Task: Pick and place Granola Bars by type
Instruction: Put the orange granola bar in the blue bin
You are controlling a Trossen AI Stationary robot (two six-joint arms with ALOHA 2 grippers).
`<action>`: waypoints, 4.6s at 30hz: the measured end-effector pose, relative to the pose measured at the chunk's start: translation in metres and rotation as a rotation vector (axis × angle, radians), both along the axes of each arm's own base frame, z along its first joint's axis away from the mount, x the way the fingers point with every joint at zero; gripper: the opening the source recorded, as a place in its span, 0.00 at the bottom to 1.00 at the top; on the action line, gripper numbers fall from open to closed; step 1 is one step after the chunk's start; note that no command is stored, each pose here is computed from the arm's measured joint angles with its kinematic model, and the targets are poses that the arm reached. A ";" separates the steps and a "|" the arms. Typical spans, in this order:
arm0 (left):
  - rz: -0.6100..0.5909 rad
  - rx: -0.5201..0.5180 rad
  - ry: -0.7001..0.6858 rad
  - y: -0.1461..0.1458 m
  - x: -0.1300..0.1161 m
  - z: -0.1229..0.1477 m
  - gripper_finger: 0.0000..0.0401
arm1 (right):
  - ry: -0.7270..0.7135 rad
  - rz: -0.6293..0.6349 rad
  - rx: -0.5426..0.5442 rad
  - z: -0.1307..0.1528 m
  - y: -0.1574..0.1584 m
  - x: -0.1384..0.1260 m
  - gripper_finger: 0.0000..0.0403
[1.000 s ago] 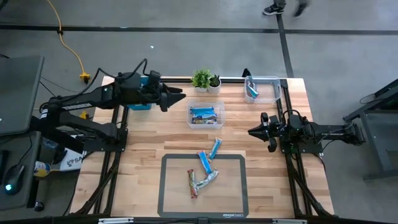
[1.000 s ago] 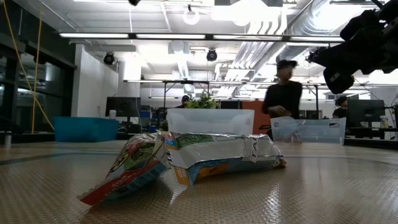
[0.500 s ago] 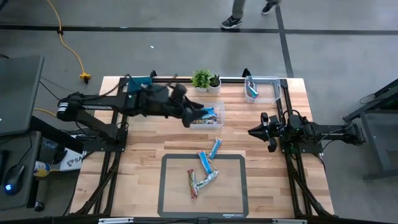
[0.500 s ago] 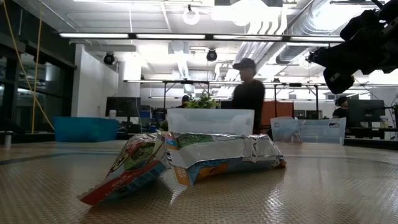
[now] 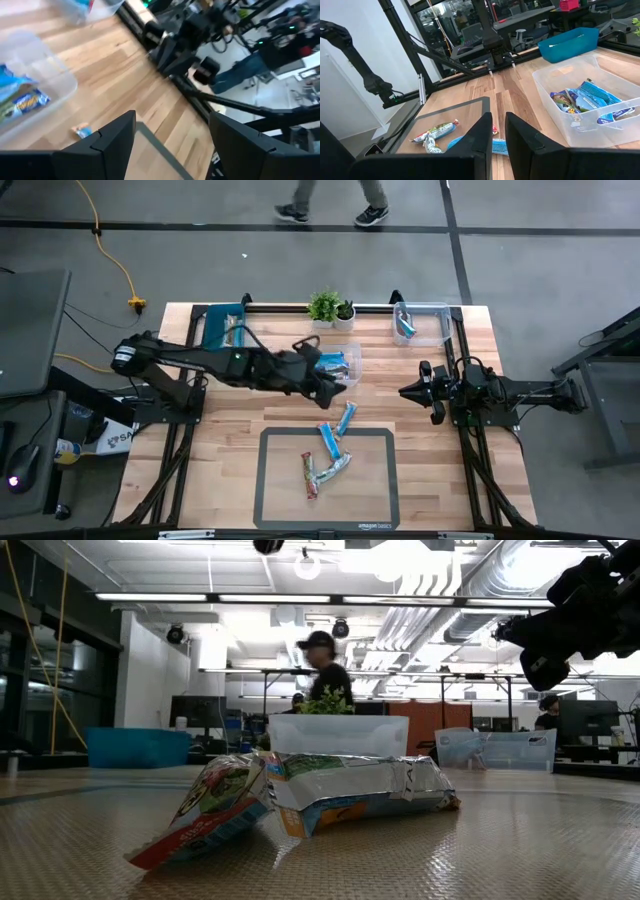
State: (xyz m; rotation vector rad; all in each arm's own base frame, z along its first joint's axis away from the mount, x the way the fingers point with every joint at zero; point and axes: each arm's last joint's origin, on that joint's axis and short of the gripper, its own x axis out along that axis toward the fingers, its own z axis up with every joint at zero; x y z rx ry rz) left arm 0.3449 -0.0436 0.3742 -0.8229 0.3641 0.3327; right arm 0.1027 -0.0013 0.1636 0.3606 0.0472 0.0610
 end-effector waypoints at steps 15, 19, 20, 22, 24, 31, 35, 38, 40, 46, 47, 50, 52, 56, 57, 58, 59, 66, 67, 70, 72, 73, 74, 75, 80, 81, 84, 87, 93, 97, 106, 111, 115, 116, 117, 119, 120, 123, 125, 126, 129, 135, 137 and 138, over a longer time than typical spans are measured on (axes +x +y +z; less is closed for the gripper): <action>0.056 -0.087 0.214 -0.013 0.042 -0.072 0.62 | 0.000 0.000 0.000 0.000 0.000 0.000 0.09; 0.063 -0.094 0.260 -0.014 0.052 -0.091 0.62 | 0.000 0.000 0.000 0.000 0.000 0.000 0.09; 0.064 -0.093 0.273 -0.015 0.054 -0.095 0.62 | -0.001 0.000 0.000 0.000 0.000 0.000 0.09; 0.066 -0.090 0.292 -0.015 0.057 -0.103 0.62 | 0.000 0.000 0.000 0.000 0.000 0.000 0.09; 0.067 -0.087 0.309 -0.016 0.060 -0.110 0.62 | 0.000 0.000 0.000 0.000 0.000 0.000 0.09; 0.059 -0.056 0.376 -0.017 0.070 -0.136 0.62 | 0.000 0.000 0.000 0.000 0.000 0.000 0.10; 0.063 -0.044 0.416 -0.018 0.075 -0.151 0.62 | 0.000 0.000 0.000 0.000 0.000 0.000 0.09; 0.059 -0.035 0.429 -0.018 0.077 -0.158 0.62 | -0.001 0.000 0.000 0.000 0.000 0.000 0.09; 0.046 -0.015 0.449 -0.018 0.079 -0.165 0.62 | 0.000 0.000 0.000 0.000 0.000 0.000 0.09; 0.025 0.002 0.494 -0.019 0.084 -0.184 0.62 | 0.000 0.000 0.000 0.000 0.000 0.000 0.09; 0.017 -0.003 0.500 -0.020 0.084 -0.186 0.62 | 0.000 0.000 0.000 0.000 0.000 0.000 0.09; -0.014 -0.013 0.512 -0.021 0.086 -0.193 0.62 | 0.000 0.000 0.000 0.000 0.000 0.000 0.09; -0.026 -0.005 0.511 -0.021 0.087 -0.193 0.62 | 0.000 0.000 0.000 0.000 0.000 0.000 0.09; -0.023 0.016 0.507 -0.021 0.087 -0.192 0.62 | 0.000 0.000 0.000 0.000 0.000 0.000 0.10; -0.026 0.024 0.507 -0.021 0.087 -0.192 0.62 | -0.001 0.000 0.000 0.000 0.000 0.000 0.10; -0.026 0.027 0.503 -0.020 0.087 -0.192 0.62 | 0.000 0.000 0.000 0.000 0.000 0.000 0.10; -0.025 0.025 0.501 -0.018 0.088 -0.192 0.62 | 0.000 0.000 0.000 0.000 0.000 0.000 0.10; -0.049 0.035 0.509 -0.018 0.088 -0.192 0.62 | 0.000 0.000 0.000 0.000 0.000 0.000 0.09; -0.047 0.036 0.509 -0.018 0.088 -0.192 0.62 | 0.000 0.000 0.000 0.000 0.000 0.000 0.09; -0.047 0.037 0.508 -0.018 0.088 -0.192 0.62 | 0.000 0.000 0.000 0.000 0.000 0.000 0.09; -0.050 0.035 0.509 -0.019 0.088 -0.192 0.62 | 0.000 0.000 0.000 0.000 0.000 0.000 0.09; -0.052 0.033 0.509 -0.019 0.088 -0.192 0.62 | -0.001 0.000 0.000 0.000 0.000 0.000 0.09; -0.052 0.032 0.509 -0.019 0.088 -0.192 0.62 | 0.000 0.000 0.000 0.000 0.000 0.000 0.09; -0.053 0.032 0.509 -0.019 0.088 -0.192 0.62 | 0.000 0.000 0.000 0.000 0.000 0.000 0.09; -0.067 0.047 0.513 -0.019 0.087 -0.192 0.62 | -0.001 0.000 0.000 0.000 0.000 0.000 0.09; -0.070 0.050 0.513 -0.019 0.088 -0.192 0.62 | 0.000 0.000 0.000 0.000 0.000 0.000 0.09; -0.074 0.048 0.506 -0.019 0.091 -0.198 0.62 | 0.000 0.000 0.000 0.000 0.000 0.000 0.10; -0.092 0.033 0.525 -0.020 0.092 -0.205 0.62 | 0.000 0.000 0.000 0.000 0.000 0.000 0.10; -0.091 0.032 0.534 -0.021 0.095 -0.215 0.62 | 0.001 0.000 0.000 0.000 0.000 0.000 0.10; -0.102 0.025 0.558 -0.021 0.094 -0.219 0.62 | 0.005 -0.001 0.000 0.000 0.000 0.000 0.10; -0.124 0.007 0.558 -0.022 0.097 -0.226 0.62 | 0.009 0.000 0.000 -0.001 0.000 0.000 0.10; -0.124 0.006 0.562 -0.022 0.096 -0.226 0.57 | 0.007 0.000 0.000 -0.001 0.000 0.000 0.10; -0.128 0.003 0.570 -0.022 0.096 -0.227 0.47 | 0.008 0.000 0.000 -0.001 0.000 0.000 0.10; -0.128 0.003 0.571 -0.022 0.096 -0.227 0.44 | 0.008 0.000 0.000 -0.001 0.000 0.000 0.10; -0.129 0.001 0.569 -0.022 0.096 -0.227 0.41 | 0.008 0.000 0.000 -0.001 0.000 0.000 0.10; -0.134 -0.003 0.565 -0.022 0.096 -0.227 0.35 | 0.008 0.000 0.000 -0.001 0.000 0.000 0.11; -0.138 -0.008 0.563 -0.022 0.097 -0.227 0.32 | 0.008 0.000 0.000 -0.001 0.000 0.000 0.11; -0.151 -0.021 0.555 -0.023 0.097 -0.227 0.26 | 0.008 -0.001 0.000 -0.001 0.000 0.000 0.11; -0.161 -0.029 0.548 -0.023 0.098 -0.227 0.22 | 0.008 0.000 0.000 -0.001 0.000 0.000 0.10; -0.164 -0.032 0.543 -0.024 0.098 -0.227 0.21 | 0.008 0.000 0.000 -0.001 0.000 0.000 0.10; -0.180 -0.046 0.515 -0.025 0.100 -0.223 0.20 | 0.008 0.000 0.000 -0.001 0.000 0.000 0.11; -0.256 0.007 0.408 -0.027 0.111 -0.194 0.20 | 0.007 0.000 0.000 -0.001 0.000 0.000 0.10; -0.308 0.038 0.373 -0.029 0.116 -0.181 0.20 | 0.009 0.000 0.000 -0.001 0.000 0.000 0.10; -0.342 0.055 0.347 -0.030 0.120 -0.173 0.20 | 0.009 0.000 0.000 -0.001 0.000 0.000 0.10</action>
